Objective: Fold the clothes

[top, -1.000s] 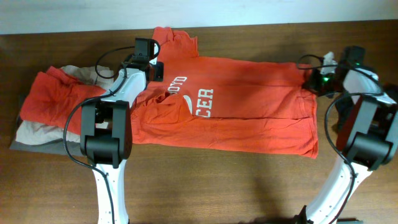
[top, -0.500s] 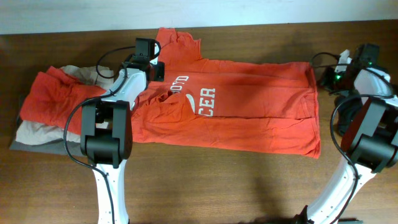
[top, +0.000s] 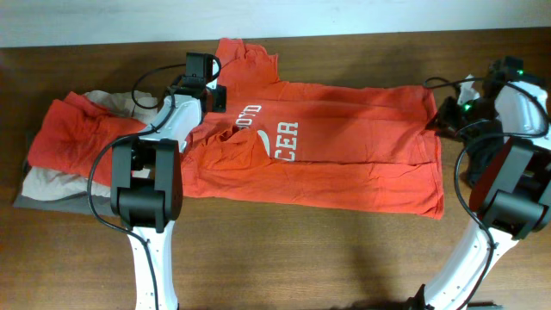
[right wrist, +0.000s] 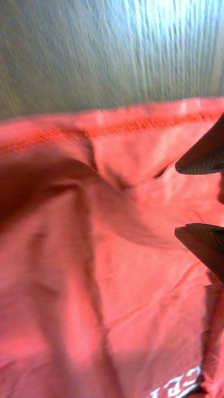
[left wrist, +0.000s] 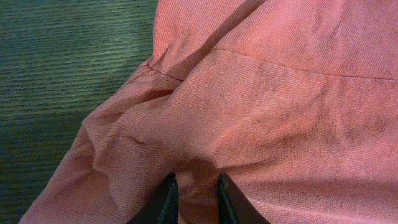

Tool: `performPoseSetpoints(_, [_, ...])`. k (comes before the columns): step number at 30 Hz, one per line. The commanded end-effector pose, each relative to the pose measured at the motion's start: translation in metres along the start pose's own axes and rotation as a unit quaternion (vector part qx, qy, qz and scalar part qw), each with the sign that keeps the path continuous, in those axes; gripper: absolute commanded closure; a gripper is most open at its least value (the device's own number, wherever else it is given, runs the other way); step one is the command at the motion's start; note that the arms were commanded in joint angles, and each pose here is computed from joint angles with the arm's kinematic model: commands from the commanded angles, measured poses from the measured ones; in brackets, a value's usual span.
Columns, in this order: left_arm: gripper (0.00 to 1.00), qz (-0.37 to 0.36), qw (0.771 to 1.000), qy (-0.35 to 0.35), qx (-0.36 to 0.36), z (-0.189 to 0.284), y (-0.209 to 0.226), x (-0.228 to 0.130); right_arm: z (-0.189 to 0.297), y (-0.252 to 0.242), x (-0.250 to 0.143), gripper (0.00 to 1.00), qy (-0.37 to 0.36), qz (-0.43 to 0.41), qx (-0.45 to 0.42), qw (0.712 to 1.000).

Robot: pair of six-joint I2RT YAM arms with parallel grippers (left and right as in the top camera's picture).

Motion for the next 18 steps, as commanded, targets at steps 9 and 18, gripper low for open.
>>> performPoseSetpoints(9, [0.78,-0.016,0.996,0.092,-0.011,-0.041,-0.005,-0.063,-0.029,-0.01,-0.026,0.69,0.028,0.024,-0.027,0.999])
performPoseSetpoints(18, [0.78,-0.016,0.996,0.09,-0.011,-0.041,-0.005,-0.062,-0.032,-0.008,-0.018,0.69,0.003,0.059,-0.012,0.998])
Point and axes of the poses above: each gripper's point midway between its finger pads, its own z axis back along the fingers, its own y axis along the line the jaws close on, x = y × z, the point moved 7 cm from there along z, back along the fingers, and after that the axes turned 5 degrees about z, right-handed, at the moved point
